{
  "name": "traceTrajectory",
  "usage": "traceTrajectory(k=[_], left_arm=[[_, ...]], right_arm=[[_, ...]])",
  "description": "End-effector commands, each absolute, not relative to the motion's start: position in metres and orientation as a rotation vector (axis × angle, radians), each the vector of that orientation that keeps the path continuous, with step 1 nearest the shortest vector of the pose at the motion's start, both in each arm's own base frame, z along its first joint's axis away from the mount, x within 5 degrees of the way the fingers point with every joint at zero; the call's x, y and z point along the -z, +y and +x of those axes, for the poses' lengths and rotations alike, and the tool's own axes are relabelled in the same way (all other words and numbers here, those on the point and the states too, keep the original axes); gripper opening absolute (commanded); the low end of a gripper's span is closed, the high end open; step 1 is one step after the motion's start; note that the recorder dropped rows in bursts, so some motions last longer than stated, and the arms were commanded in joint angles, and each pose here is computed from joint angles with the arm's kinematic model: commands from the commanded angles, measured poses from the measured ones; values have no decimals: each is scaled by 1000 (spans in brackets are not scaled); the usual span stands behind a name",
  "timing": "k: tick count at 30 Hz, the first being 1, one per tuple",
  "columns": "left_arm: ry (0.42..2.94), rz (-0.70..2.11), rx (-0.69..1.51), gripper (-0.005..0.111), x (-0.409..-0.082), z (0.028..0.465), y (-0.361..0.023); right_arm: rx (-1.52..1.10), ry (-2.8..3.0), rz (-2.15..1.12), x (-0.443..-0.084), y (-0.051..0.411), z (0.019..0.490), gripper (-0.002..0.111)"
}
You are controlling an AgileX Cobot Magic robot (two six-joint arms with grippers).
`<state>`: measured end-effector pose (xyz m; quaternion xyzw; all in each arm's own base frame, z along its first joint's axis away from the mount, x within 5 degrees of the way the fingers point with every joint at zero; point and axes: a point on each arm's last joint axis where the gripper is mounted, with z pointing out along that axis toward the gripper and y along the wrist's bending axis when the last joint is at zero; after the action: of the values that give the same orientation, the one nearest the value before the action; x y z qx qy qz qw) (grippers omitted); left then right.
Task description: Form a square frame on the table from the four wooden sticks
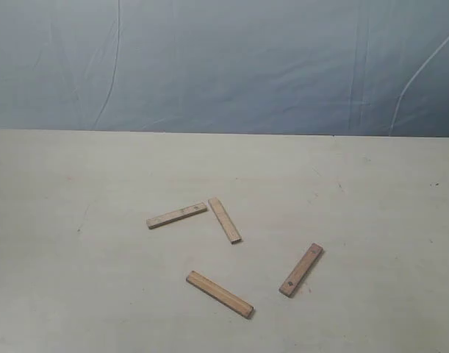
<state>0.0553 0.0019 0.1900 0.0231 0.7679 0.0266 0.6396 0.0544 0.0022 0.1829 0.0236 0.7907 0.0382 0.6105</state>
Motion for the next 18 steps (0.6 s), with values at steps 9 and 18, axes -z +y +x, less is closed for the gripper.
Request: traceTrajectory(k=[9, 18], left_arm=[[942, -275, 353, 0, -256, 41, 8], [529, -145, 645, 0, -323, 12, -2]], right_arm=[[-90, 1815, 49, -183, 2, 54, -1], [-90, 1813, 49, -184, 2, 54, -1]])
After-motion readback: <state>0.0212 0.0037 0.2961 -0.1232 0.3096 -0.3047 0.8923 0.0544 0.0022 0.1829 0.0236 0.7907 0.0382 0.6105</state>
